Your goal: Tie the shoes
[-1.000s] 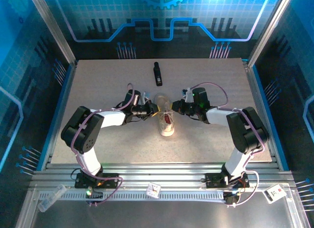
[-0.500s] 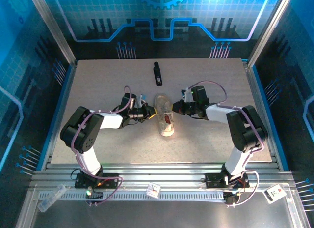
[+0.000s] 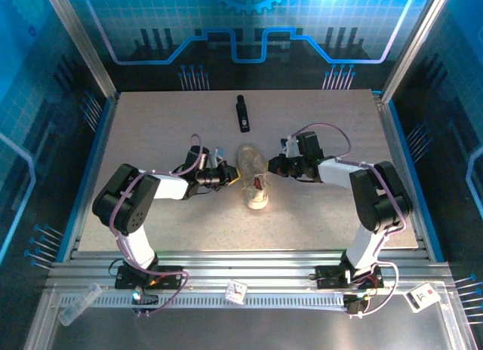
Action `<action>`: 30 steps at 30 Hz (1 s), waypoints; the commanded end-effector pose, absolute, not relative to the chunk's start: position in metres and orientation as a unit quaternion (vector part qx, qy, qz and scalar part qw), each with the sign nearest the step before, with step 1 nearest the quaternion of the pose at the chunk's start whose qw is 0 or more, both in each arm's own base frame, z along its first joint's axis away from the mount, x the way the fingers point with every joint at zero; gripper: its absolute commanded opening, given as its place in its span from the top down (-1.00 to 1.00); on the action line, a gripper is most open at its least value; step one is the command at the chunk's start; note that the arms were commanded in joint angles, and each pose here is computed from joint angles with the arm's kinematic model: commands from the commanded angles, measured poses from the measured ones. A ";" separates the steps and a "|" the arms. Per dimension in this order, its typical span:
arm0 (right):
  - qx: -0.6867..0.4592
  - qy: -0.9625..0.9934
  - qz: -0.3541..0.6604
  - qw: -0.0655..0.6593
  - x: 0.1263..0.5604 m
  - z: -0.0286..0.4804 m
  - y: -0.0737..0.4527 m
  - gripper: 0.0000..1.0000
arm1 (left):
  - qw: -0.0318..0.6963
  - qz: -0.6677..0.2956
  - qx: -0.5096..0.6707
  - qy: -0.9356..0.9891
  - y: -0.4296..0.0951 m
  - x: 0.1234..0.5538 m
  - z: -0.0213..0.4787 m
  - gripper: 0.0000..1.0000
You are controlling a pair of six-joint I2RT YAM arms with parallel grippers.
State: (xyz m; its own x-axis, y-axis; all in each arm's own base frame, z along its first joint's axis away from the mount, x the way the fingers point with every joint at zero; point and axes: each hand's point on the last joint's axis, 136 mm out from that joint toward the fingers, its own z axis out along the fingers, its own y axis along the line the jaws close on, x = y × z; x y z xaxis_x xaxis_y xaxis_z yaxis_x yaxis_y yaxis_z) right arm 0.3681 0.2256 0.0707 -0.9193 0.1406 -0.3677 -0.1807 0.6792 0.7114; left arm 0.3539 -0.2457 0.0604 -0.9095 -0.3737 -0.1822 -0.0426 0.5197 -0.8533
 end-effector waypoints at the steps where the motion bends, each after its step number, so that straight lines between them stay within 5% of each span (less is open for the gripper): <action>1: 0.006 0.903 0.374 0.210 0.378 0.064 0.208 1.00 | 0.190 -0.448 -0.125 0.865 -0.232 0.350 0.056 1.00; 8: -0.015 0.891 0.395 0.221 0.380 0.080 0.216 0.96 | 0.212 -0.447 -0.106 0.862 -0.232 0.351 0.071 1.00; 11: -0.042 0.885 0.389 0.253 0.386 0.110 0.214 -0.01 | 0.246 -0.440 -0.075 0.860 -0.232 0.359 0.100 0.35; 15: -0.070 0.881 0.357 0.302 0.396 0.156 0.193 -0.40 | 0.312 -0.397 -0.029 0.863 -0.215 0.371 0.152 -0.12; 17: -0.068 0.879 0.339 0.327 0.398 0.174 0.175 -1.00 | 0.343 -0.367 -0.011 0.864 -0.200 0.374 0.178 -0.24; 24: -0.053 0.886 0.229 0.400 0.390 0.202 0.101 -0.99 | 0.454 -0.233 0.015 0.860 -0.128 0.372 0.235 -0.64; 30: 0.018 0.896 0.121 0.428 0.380 0.184 0.037 -0.99 | 0.497 -0.172 0.030 0.850 -0.089 0.357 0.245 -0.74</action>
